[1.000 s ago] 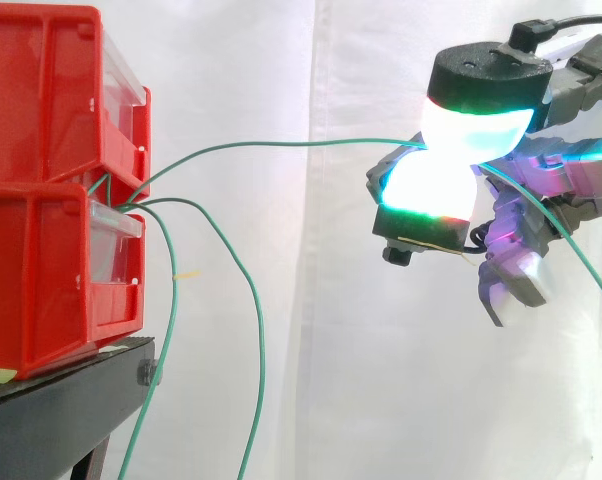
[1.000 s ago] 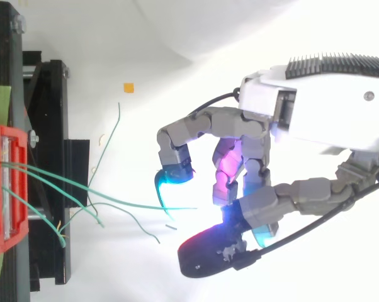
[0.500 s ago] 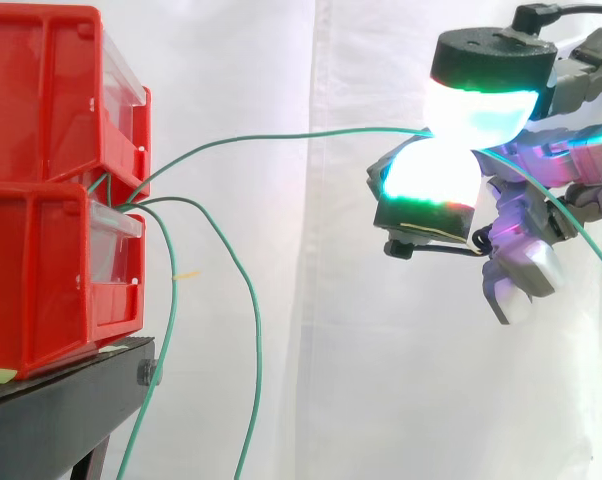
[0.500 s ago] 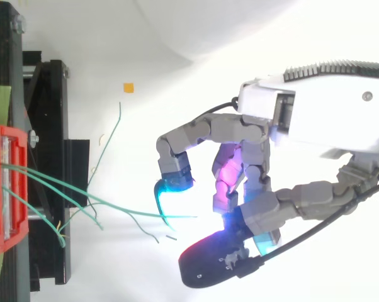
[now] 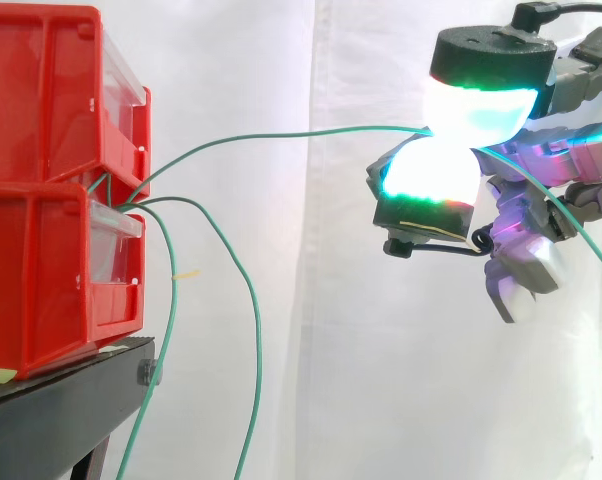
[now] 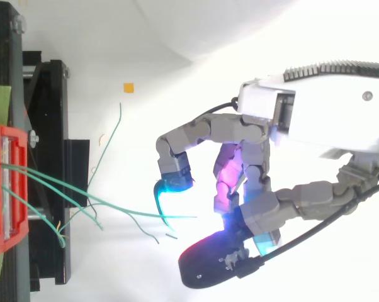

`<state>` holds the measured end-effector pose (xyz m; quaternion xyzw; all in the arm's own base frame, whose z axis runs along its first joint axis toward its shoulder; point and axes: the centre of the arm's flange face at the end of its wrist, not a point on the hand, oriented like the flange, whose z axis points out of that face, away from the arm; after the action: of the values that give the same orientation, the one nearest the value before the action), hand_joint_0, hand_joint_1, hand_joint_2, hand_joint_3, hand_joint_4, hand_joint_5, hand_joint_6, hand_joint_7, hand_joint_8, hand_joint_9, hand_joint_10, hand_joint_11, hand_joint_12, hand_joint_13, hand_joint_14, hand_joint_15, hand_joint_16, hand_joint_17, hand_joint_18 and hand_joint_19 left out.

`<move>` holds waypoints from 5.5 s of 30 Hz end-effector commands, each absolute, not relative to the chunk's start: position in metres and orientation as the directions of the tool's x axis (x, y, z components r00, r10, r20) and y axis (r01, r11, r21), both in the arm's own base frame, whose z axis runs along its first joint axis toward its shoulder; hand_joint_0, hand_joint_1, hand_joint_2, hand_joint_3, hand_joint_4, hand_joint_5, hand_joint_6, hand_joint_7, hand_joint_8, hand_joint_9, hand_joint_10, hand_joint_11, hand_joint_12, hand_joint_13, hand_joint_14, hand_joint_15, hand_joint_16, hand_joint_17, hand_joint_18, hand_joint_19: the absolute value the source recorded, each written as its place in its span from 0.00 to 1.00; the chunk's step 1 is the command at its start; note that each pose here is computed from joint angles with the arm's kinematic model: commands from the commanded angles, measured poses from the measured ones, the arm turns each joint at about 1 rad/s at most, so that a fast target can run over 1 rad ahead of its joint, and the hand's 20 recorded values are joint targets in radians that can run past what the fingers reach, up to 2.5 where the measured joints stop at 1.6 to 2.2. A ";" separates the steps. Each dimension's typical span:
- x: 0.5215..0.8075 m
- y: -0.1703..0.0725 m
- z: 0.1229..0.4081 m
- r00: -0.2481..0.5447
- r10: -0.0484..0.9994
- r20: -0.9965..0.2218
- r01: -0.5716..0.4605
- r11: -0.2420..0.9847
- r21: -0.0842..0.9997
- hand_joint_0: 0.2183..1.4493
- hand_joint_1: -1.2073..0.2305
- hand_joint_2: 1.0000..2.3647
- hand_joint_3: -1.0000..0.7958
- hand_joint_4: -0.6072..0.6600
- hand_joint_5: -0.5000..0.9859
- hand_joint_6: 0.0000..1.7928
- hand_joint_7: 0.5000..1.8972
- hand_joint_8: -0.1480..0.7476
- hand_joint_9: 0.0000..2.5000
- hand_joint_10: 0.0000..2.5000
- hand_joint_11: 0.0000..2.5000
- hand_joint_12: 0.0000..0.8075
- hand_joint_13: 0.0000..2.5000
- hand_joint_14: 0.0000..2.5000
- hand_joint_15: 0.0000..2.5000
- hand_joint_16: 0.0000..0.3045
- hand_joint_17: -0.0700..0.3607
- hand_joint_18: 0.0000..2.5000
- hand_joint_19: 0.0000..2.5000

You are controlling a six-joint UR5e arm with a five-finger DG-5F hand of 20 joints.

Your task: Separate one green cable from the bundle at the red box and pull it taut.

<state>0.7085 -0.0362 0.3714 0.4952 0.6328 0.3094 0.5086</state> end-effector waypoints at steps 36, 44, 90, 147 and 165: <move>0.708 -0.037 0.371 0.005 0.941 -0.338 0.313 0.319 0.894 0.44 0.33 0.01 0.38 0.61 0.42 0.28 0.59 0.36 0.72 0.01 0.16 0.32 0.47 0.01 0.18 0.14 0.39 0.34 0.21; 0.708 -0.037 0.371 0.005 0.941 -0.339 0.313 0.321 0.894 0.45 0.33 0.01 0.39 0.62 0.43 0.28 0.61 0.35 0.73 0.01 0.16 0.32 0.47 0.01 0.18 0.13 0.38 0.34 0.22; 0.683 -0.066 0.359 -0.176 0.953 -0.248 0.430 0.301 0.851 0.45 0.30 0.01 0.46 0.61 0.43 0.28 0.62 0.34 0.73 0.01 0.16 0.30 0.47 0.01 0.18 0.13 0.37 0.33 0.22; 0.619 -0.100 0.376 -0.246 0.934 -0.259 0.392 0.340 0.855 0.44 0.31 0.01 0.46 0.60 0.43 0.28 0.61 0.33 0.73 0.01 0.16 0.30 0.47 0.01 0.18 0.13 0.37 0.33 0.22; 0.627 -0.094 0.377 -0.234 0.940 -0.250 0.353 0.322 0.879 0.44 0.31 0.01 0.45 0.60 0.43 0.28 0.62 0.33 0.73 0.01 0.16 0.30 0.48 0.01 0.18 0.13 0.37 0.33 0.22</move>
<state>0.6268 -0.0939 0.3769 0.4631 0.7002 0.3554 0.4111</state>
